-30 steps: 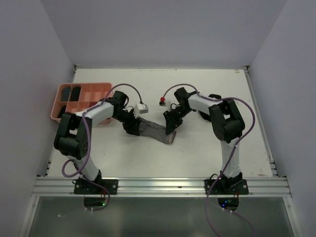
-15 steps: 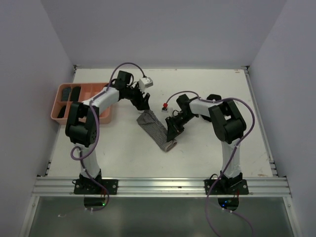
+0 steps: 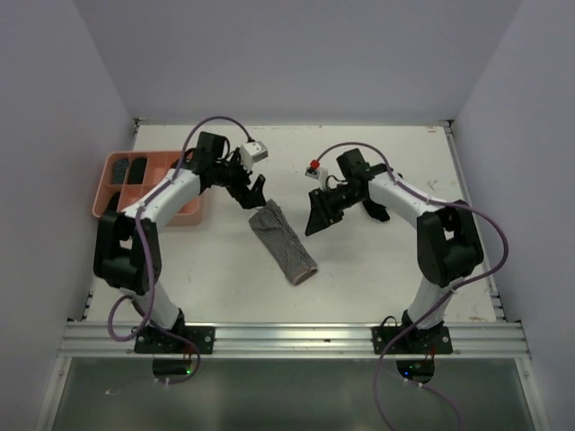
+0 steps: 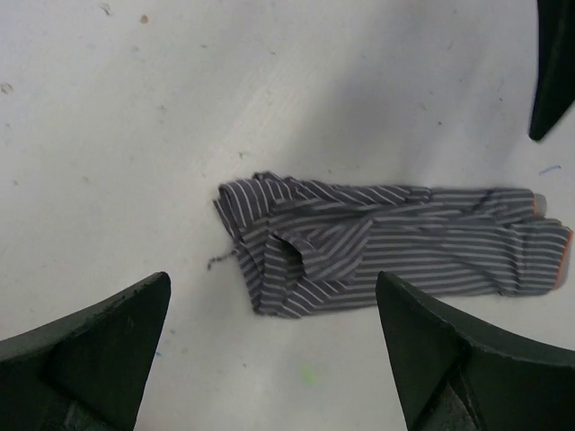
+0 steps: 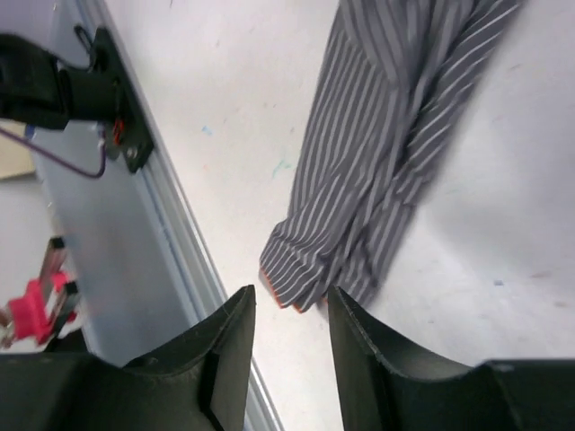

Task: Roll the underwear
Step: Fold the underwear

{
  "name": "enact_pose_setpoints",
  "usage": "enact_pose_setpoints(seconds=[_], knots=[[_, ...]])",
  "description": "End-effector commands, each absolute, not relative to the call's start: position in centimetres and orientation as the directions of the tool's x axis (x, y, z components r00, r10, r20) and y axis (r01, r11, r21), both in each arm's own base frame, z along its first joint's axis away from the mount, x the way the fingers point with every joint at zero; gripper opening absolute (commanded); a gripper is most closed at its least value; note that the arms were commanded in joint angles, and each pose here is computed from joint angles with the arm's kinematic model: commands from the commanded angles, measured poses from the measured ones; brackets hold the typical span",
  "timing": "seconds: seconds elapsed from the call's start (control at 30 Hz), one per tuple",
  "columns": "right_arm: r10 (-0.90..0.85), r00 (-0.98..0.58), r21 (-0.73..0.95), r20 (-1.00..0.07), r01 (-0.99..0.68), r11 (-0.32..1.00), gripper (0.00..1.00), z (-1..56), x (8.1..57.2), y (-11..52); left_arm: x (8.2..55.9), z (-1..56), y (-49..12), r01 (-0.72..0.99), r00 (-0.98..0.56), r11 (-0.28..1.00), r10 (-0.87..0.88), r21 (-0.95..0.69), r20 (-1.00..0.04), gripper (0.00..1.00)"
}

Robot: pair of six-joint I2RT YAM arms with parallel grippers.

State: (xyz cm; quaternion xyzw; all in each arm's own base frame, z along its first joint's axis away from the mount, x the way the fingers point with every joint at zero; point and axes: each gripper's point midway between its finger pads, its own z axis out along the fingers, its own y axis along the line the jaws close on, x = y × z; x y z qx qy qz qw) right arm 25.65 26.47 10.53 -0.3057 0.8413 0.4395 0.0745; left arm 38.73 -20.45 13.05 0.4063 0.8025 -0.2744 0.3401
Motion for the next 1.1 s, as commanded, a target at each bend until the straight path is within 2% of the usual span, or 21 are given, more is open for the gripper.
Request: enact_pose_setpoints(seconds=[0.0,0.03,0.13,0.3,0.43,0.57,0.77,0.8,0.87,0.93,0.97,1.07], knots=[[-0.439,-0.795,0.627,-0.419,-0.602,0.494,0.40,9.6,27.7,25.7,35.0,13.0,-18.5,0.812,-0.475,0.561,0.481,-0.158,-0.737,1.00],[-0.437,-0.806,0.635,-0.399,-0.586,0.503,0.39,8.9,27.6,25.7,34.2,11.9,-17.6,0.783,-0.515,0.602,0.487,-0.156,-0.706,1.00],[-0.413,-0.853,0.683,-0.319,-0.509,0.524,0.37,6.1,27.1,26.1,31.6,8.8,-16.6,0.754,-0.603,0.617,0.516,-0.225,-0.608,1.00],[-0.369,-0.909,0.747,-0.192,-0.380,0.546,0.37,2.7,25.8,26.7,30.0,4.8,-17.4,0.734,-0.651,0.634,0.554,-0.244,-0.518,1.00],[-0.330,-0.936,0.788,-0.120,-0.292,0.542,0.37,1.5,24.3,26.9,31.0,3.1,-18.6,0.723,-0.673,0.631,0.551,-0.281,-0.493,1.00],[-0.328,-0.943,0.833,-0.059,-0.227,0.504,0.35,1.3,22.1,27.6,33.6,2.7,-20.2,0.717,-0.676,0.630,0.525,-0.298,-0.517,1.00],[-0.349,-0.935,0.878,-0.061,-0.217,0.427,0.41,3.0,20.4,31.1,39.3,3.8,-23.3,0.727,-0.654,0.610,0.479,-0.314,-0.585,1.00],[-0.348,-0.933,0.887,-0.097,-0.239,0.395,0.43,3.7,20.8,31.8,39.5,3.2,-23.7,0.721,-0.670,0.600,0.475,-0.346,-0.571,1.00],[-0.331,-0.938,0.899,-0.099,-0.227,0.375,0.50,4.8,21.4,32.5,41.2,4.4,-24.6,0.737,-0.645,0.586,0.464,-0.336,-0.607,1.00],[-0.326,-0.933,0.901,-0.155,-0.269,0.340,0.51,6.5,22.6,32.9,42.6,5.7,-25.3,0.750,-0.620,0.578,0.443,-0.323,-0.648,1.00],[-0.320,-0.936,0.899,-0.145,-0.260,0.353,0.51,6.8,22.8,32.5,43.0,6.3,-25.3,0.751,-0.614,0.579,0.437,-0.316,-0.658,1.00],[-0.239,-0.948,0.887,-0.208,-0.286,0.363,0.52,9.0,25.0,30.6,44.1,9.1,-24.6,0.749,-0.590,0.602,0.414,-0.277,-0.693,1.00]])
